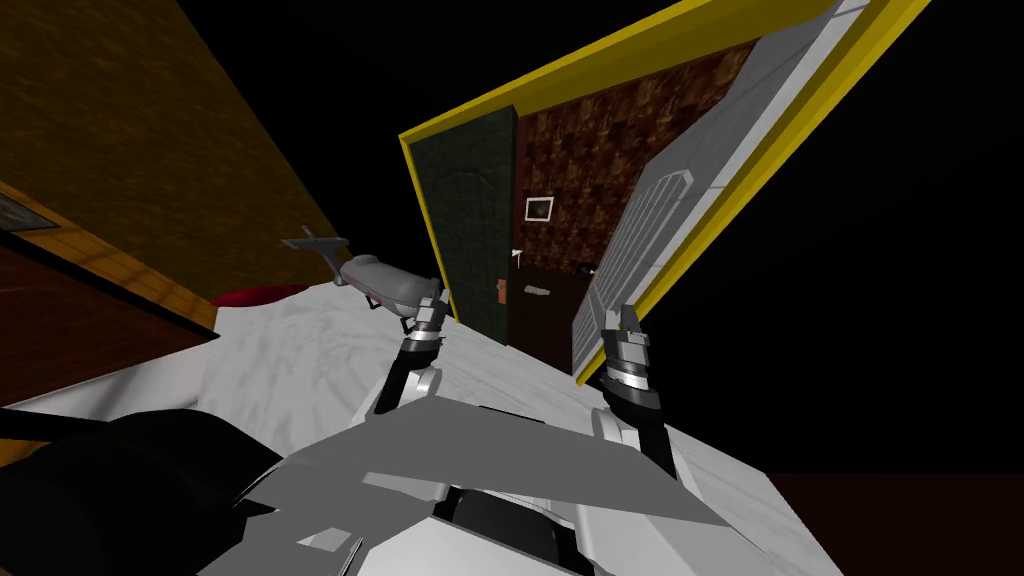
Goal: Push the door open
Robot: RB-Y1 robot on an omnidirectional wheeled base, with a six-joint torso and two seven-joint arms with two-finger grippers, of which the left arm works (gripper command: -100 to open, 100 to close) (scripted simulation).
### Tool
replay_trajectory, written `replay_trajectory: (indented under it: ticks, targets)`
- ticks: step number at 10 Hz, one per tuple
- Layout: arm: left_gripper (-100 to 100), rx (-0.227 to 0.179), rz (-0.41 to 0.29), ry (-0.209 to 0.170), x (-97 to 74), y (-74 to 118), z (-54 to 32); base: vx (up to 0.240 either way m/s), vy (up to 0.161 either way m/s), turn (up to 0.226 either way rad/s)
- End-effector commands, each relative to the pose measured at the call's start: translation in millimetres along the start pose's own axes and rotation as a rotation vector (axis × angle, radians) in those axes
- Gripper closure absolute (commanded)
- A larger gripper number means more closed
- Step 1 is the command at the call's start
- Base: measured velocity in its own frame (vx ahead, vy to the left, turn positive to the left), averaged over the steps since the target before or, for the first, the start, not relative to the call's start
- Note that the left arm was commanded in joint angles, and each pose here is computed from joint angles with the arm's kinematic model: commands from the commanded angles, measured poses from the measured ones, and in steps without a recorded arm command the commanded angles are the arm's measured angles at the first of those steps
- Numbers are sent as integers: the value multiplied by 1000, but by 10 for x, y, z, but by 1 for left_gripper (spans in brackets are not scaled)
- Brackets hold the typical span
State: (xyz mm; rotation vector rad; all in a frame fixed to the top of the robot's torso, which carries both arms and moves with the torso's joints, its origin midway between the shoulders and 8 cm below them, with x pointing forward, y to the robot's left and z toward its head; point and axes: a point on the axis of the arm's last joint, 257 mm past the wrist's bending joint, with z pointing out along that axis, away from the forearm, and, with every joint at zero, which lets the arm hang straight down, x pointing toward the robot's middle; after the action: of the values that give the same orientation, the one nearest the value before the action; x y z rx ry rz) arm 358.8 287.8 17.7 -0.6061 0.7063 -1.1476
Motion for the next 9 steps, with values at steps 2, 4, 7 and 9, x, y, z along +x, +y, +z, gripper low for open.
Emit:
replay_trajectory:
  ticks: [2, 4, 7, 9]
  targets:
    - [-100, -52, -29, 19, 130, 269, 8, 77, 66, -68]
    - [-100, -97, -52, 35, 236, 498, -24, 85, 84, -73]
    - [-100, -145, -77, 53, 355, 738, -67, 74, 53, -51]
    - [-100, -193, -102, 71, 484, 969, -115, 80, 80, -89]
